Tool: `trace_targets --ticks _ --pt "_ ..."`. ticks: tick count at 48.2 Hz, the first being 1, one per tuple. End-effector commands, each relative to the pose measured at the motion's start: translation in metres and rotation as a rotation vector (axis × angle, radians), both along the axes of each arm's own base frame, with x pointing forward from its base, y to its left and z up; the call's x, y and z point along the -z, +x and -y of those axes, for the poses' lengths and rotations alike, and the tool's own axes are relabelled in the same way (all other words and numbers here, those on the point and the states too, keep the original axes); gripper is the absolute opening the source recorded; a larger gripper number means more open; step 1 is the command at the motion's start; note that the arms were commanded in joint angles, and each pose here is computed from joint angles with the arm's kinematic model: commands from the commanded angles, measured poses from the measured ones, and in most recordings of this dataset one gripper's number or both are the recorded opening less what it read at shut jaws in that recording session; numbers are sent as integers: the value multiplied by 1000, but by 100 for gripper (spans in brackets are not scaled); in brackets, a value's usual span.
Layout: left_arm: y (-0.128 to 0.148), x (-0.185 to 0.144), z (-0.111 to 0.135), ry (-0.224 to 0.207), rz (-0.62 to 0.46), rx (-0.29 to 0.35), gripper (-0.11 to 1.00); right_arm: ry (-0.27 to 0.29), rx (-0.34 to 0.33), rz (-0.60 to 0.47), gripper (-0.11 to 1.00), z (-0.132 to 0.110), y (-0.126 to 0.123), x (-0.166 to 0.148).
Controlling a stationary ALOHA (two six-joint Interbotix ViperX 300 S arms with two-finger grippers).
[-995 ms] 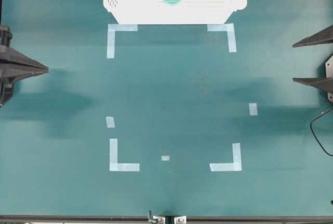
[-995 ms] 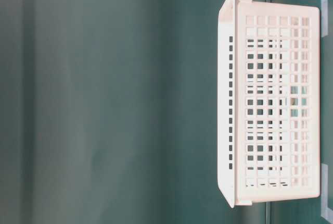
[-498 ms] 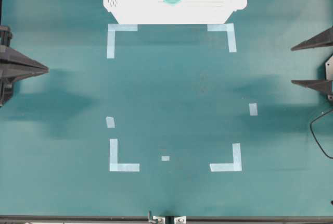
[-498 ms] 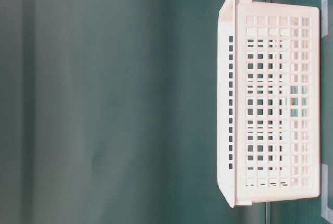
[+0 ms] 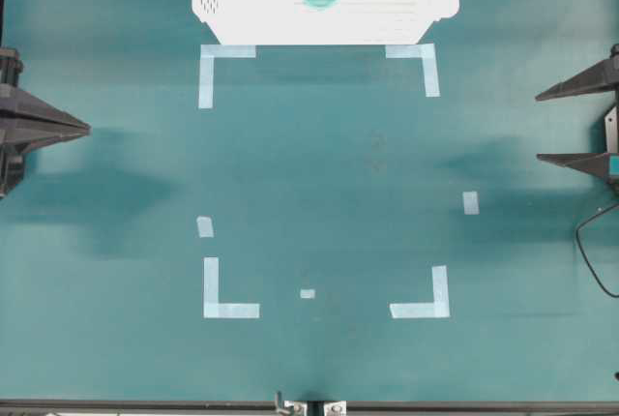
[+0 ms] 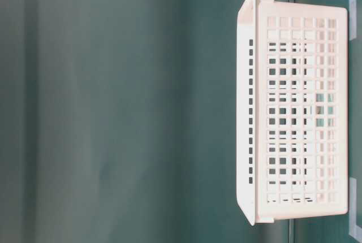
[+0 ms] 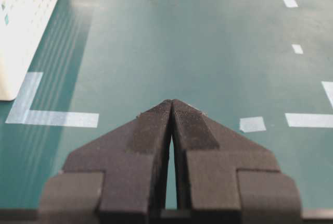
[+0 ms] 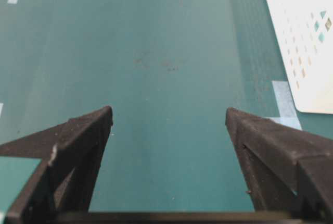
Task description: Put the tape into the white basket.
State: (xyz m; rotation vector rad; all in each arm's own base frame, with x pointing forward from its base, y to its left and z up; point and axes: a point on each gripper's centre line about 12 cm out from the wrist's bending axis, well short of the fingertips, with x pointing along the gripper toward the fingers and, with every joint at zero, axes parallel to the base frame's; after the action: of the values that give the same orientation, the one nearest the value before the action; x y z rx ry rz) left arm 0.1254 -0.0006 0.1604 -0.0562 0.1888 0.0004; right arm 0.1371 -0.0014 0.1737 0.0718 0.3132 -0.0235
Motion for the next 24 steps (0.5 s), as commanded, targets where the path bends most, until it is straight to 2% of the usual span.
trace_targets --ticks 1,24 --pt "1 -5 0 3 9 2 -11 -1 -4 14 94 0 2 -1" --pt "1 -5 0 3 11 2 -11 2 -13 45 94 -2 -1 10"
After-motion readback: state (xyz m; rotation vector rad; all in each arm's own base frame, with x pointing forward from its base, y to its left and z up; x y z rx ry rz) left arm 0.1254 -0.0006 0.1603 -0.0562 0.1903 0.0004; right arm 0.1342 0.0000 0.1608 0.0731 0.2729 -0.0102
